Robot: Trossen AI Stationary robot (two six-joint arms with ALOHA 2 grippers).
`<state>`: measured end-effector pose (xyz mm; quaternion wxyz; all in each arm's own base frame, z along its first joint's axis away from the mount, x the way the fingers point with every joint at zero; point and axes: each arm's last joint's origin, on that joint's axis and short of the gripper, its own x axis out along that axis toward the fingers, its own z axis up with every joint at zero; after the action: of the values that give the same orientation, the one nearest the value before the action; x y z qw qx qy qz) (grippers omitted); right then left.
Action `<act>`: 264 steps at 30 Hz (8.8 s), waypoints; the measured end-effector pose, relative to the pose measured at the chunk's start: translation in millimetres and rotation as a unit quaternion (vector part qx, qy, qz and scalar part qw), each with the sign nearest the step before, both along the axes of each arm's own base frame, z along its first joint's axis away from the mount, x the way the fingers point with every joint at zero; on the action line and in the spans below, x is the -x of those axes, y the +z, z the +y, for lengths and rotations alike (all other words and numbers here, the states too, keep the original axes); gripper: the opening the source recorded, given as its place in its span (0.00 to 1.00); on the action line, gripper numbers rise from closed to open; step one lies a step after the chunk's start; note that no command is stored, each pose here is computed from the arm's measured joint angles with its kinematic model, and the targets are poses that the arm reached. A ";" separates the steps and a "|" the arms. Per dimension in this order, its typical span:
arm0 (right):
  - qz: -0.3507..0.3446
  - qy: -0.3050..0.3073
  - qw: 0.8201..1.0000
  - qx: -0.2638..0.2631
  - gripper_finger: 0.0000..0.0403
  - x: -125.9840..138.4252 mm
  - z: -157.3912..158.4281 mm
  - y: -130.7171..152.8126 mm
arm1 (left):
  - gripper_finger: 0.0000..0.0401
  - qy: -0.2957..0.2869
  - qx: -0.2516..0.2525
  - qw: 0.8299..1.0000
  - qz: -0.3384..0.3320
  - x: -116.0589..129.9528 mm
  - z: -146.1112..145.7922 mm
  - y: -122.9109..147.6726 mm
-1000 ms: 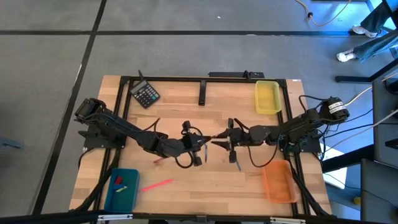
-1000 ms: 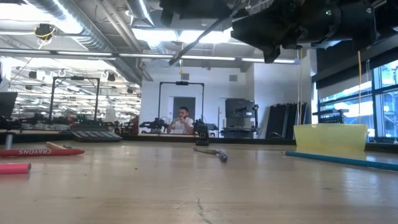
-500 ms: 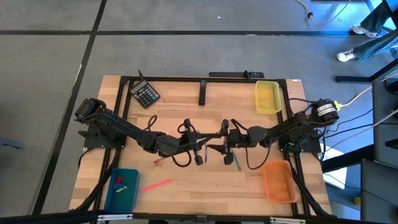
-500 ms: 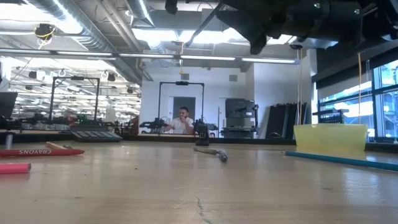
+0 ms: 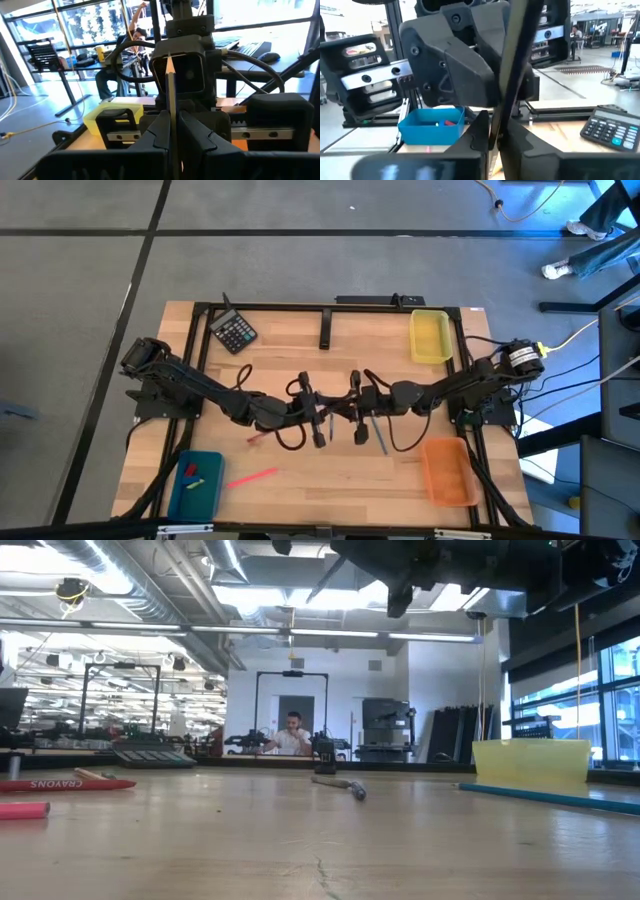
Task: Sort crayons/erasers/pens/pencils in bins
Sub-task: Put the black pencil into the yellow bin, then put the blue pencil into the yellow bin
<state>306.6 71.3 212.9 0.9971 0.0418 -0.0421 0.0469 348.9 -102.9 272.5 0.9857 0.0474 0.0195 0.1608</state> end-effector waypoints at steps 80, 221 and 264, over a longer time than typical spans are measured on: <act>0.717 -0.477 0.450 -0.236 0.09 150.2 -290.8 -28.4 | 0.37 0.003 0.102 0.944 0.314 24.8 191.2 -83.5; 0.340 0.084 0.929 -0.124 0.45 108.2 -57.0 -11.8 | 0.01 -0.200 -0.214 0.852 0.435 -117.0 41.9 -35.2; 0.433 -0.083 0.876 -0.193 0.07 90.9 -89.3 -55.7 | 0.41 -0.091 -0.110 0.870 0.473 -114.2 100.0 -40.7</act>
<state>215.7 -18.0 157.2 0.8880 0.2458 0.3828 -0.0674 463.1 -2.8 231.8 0.8573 0.2278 0.4608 0.0300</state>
